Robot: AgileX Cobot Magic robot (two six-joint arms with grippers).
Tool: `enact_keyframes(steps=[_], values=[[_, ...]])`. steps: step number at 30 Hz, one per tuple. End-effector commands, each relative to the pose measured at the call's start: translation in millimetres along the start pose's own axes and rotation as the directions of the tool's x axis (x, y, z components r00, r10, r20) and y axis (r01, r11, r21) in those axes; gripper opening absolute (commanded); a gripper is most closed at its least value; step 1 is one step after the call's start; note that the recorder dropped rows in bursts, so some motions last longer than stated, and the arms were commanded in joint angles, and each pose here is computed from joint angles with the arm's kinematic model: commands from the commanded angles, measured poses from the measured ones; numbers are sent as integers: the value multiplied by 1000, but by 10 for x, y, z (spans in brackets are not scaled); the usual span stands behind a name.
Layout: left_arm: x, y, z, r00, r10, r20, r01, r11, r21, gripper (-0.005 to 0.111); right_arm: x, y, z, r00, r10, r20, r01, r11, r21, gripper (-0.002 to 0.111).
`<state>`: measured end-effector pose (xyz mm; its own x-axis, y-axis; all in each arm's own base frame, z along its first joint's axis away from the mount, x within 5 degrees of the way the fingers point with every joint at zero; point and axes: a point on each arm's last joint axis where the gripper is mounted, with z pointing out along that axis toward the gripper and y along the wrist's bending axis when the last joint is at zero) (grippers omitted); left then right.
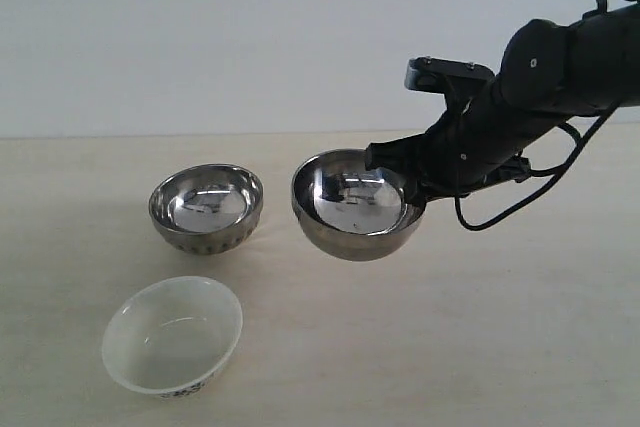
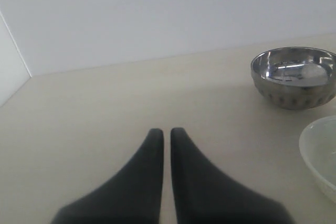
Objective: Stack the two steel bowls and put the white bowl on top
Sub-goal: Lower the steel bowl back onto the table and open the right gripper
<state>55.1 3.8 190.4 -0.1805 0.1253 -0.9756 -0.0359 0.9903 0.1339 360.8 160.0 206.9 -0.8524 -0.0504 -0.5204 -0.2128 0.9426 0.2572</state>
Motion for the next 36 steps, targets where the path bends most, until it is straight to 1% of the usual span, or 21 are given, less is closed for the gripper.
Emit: enact_keyframes(steps=[1,8,11,20,28,31,32,33,35,36], values=[[2,-2,0,1000,-16,8,16,1000,1,4,-30,-21,-8,999,0,35,-1,1000,25,0],[2,-2,0,1000,-16,8,16,1000,1,4,46,-118,410,999,23,37,-25,999,46,0],[2,-2,0,1000,-16,8,16,1000,1,4,7,-122,517,999,27,38,-28,998,47,0],[2,-2,0,1000,-16,8,16,1000,1,4,-154,-85,635,999,19,43,-20,999,39,0],[2,-2,0,1000,-16,8,16,1000,1,4,-65,-139,834,1000,14,-7,-13,998,57,0],[2,-2,0,1000,-16,8,16,1000,1,4,-73,-138,834,1000,13,2,-13,998,57,1],[2,-2,0,1000,-16,8,16,1000,1,4,-73,-138,834,1000,13,2,-13,998,57,2],[2,-2,0,1000,-16,8,16,1000,1,4,-77,-136,827,1000,12,4,-13,998,56,7],[2,-2,0,1000,-16,8,16,1000,1,4,-76,-136,827,1000,13,2,-13,998,56,22],[2,-2,0,1000,-16,8,16,1000,1,4,-76,-136,827,1000,13,2,-13,998,56,32]])
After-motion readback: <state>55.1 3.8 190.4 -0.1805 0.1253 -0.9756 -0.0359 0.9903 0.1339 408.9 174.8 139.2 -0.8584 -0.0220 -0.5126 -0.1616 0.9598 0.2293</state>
